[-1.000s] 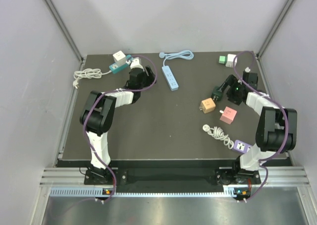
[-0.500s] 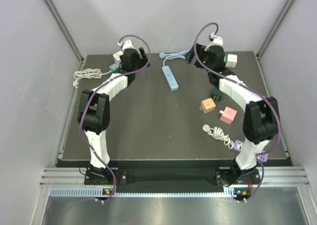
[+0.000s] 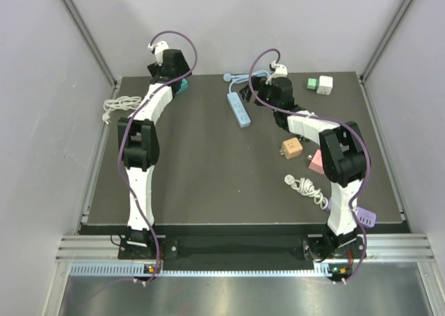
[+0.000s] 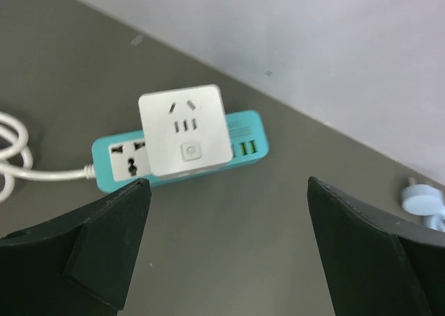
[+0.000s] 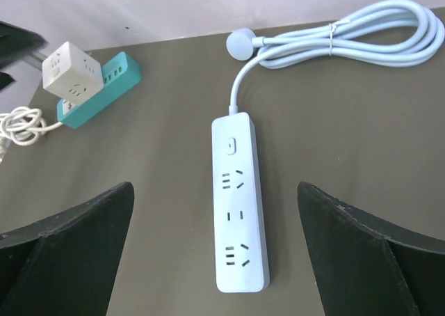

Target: Pull the plug off the socket

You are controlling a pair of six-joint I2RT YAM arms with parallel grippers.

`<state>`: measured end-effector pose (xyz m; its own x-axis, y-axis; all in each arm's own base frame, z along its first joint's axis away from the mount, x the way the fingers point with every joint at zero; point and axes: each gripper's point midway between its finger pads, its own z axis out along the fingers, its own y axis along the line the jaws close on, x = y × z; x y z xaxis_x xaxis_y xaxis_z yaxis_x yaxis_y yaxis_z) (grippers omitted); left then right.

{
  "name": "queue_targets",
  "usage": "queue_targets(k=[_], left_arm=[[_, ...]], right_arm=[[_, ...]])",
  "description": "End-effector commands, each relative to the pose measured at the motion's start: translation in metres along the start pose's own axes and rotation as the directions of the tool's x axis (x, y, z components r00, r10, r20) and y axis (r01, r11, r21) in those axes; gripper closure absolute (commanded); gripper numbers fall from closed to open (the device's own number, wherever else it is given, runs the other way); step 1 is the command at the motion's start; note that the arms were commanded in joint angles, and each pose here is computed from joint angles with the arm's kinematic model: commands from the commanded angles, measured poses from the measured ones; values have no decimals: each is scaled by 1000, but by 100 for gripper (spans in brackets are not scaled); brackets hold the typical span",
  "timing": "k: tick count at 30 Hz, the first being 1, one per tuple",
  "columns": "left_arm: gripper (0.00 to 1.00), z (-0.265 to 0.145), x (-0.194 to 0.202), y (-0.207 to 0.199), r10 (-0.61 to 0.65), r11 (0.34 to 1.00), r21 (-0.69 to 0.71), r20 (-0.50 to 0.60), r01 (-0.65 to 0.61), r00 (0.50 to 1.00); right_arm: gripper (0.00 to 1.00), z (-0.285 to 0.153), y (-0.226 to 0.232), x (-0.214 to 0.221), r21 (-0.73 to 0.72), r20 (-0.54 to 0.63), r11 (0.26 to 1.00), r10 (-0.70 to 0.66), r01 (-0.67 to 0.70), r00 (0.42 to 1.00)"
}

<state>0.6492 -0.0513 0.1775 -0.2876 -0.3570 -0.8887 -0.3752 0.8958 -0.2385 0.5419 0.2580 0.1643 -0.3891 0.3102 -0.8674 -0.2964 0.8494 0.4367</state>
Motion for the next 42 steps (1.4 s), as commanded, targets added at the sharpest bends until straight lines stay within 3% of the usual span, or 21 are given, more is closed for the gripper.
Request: queue_targets(k=[1,8,21,32,35,39,40,42], left_arm=[[1,4,-9,25,-32,989,-142,11,33,999],[1,28,13,57,-88,972,-218,-10,84,996],[1,64,13,29,-104,994,-31,46,106,993],[3,82,24,39,-66,995,-74,69,71,995],[17,84,26,40,-57,996,-59,56,60,997],[47,77,19,31,-18,1000,-6,38,19,999],[59,76,21,30,-1,1000,4,25,0,1000],[71,66,15,25,11,999,39,9,-12,1000]], right_arm=[[0,-5,23,-29,-73,105,997,-30,38,994],[0,-4,22,-25,-73,99,996,-47,55,994],[1,11,16,-16,-72,74,994,-78,83,994],[0,24,17,-7,-85,44,992,-86,90,995],[0,29,21,-4,-96,35,991,-89,92,995],[0,39,27,8,-135,-3,988,-79,78,997],[0,41,28,11,-140,-15,987,-78,75,997],[0,44,38,15,-168,-22,983,-81,76,996]])
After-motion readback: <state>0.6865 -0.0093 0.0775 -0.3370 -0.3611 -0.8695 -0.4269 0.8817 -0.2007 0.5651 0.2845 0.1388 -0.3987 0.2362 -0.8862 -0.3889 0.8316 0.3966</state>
